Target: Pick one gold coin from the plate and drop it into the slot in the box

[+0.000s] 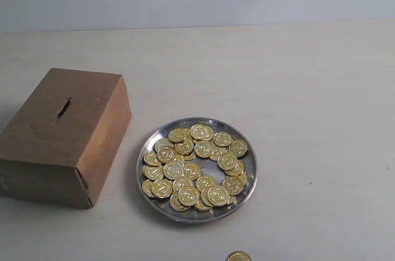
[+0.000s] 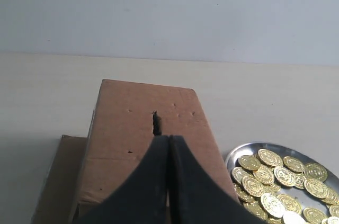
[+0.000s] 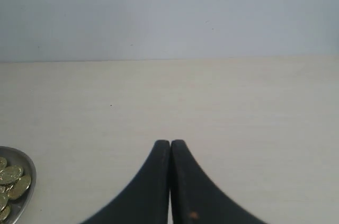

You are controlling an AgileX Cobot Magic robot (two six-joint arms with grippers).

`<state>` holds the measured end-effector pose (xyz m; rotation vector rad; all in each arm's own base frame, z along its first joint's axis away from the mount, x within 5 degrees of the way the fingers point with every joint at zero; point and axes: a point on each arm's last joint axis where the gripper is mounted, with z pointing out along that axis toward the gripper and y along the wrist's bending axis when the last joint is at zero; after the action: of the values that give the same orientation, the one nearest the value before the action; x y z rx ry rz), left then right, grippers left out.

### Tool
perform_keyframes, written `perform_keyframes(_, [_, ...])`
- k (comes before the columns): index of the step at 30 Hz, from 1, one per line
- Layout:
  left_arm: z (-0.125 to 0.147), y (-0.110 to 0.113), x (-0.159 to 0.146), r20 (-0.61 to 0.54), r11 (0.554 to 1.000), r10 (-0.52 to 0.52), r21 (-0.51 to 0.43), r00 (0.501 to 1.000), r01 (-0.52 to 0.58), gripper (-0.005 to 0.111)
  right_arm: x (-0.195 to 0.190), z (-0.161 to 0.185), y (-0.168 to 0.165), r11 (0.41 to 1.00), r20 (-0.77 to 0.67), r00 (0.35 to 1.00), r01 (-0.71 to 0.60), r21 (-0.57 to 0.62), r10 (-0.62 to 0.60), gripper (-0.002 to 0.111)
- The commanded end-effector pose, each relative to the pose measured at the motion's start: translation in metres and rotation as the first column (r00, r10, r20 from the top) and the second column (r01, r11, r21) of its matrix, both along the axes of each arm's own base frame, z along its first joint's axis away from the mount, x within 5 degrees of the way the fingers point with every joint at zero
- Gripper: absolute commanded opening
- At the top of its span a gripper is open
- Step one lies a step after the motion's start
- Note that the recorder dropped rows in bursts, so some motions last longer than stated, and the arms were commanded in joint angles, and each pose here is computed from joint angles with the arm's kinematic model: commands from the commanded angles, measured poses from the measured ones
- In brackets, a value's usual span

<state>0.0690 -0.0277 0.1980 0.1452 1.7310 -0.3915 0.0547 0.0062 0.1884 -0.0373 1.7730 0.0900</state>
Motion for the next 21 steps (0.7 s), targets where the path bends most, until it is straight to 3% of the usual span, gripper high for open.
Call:
perform_keyframes(1, [-0.0008,0.0007,-0.0001,0.002,1.0,0.007,0.004,1.0,-0.007,0.001,-0.0002,-0.0011,-0.0005,1.0,0.003,1.0,0.006,-0.007,-0.006,0.0])
perform_keyframes(9, [-0.0008,0.0007,-0.0001,0.002,1.0,0.007,0.004,1.0,-0.007,0.001,-0.0006,-0.0011,0.0022,0.999,0.003,0.999,-0.046,-0.013,0.046,0.0])
perform_keyframes(21, [-0.0008,0.0007,-0.0001,0.002,1.0,0.007,0.004,1.0,-0.007,0.001,-0.0003,-0.0014,-0.0005,1.0,-0.002,1.0,-0.01,0.011,0.01,0.0])
